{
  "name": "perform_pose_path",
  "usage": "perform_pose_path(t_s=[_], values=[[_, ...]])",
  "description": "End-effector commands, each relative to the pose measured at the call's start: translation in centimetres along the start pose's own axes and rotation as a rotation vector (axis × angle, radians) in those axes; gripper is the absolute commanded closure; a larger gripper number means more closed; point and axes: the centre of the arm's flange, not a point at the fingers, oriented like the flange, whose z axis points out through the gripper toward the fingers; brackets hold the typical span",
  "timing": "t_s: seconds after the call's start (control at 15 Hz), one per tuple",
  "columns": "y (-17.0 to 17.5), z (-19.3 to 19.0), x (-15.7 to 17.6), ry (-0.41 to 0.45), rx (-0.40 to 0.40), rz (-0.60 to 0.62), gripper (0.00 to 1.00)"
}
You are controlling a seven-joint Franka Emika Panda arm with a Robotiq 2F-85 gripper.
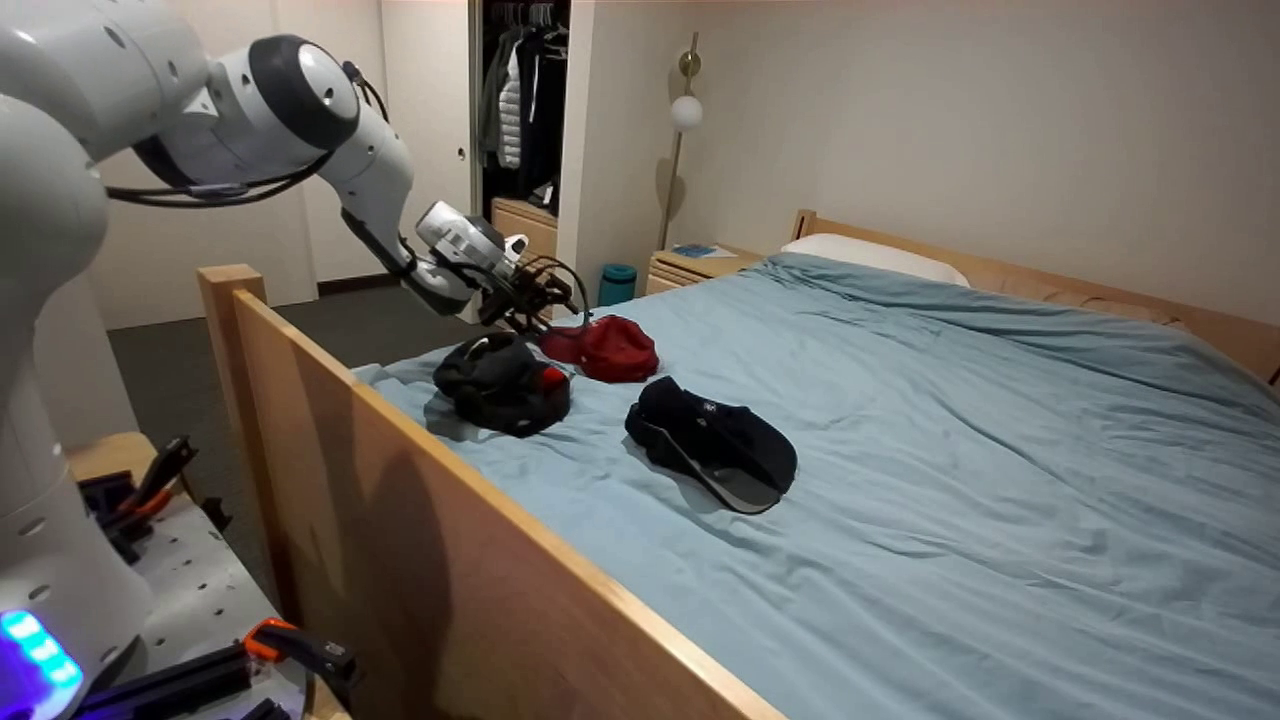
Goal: Turn the red cap
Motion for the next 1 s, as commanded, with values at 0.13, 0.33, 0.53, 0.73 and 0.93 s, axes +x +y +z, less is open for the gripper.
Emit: perform_pose_path(t_s=[0.13, 0.33, 0.53, 0.73, 0.93], values=[[-0.2, 0.2, 0.0, 0.001, -0.004, 0.013, 0.40], [0.9, -0.9, -0.4, -0.003, 0.075, 0.014, 0.59], [3.2, -2.4, -0.2, 0.140, 0.218, -0.019, 0.78], [5.1, -3.1, 0.0, 0.248, 0.325, -0.079, 0.94], [6.0, -3.4, -0.8, 0.229, 0.435, -0.149, 0.99]])
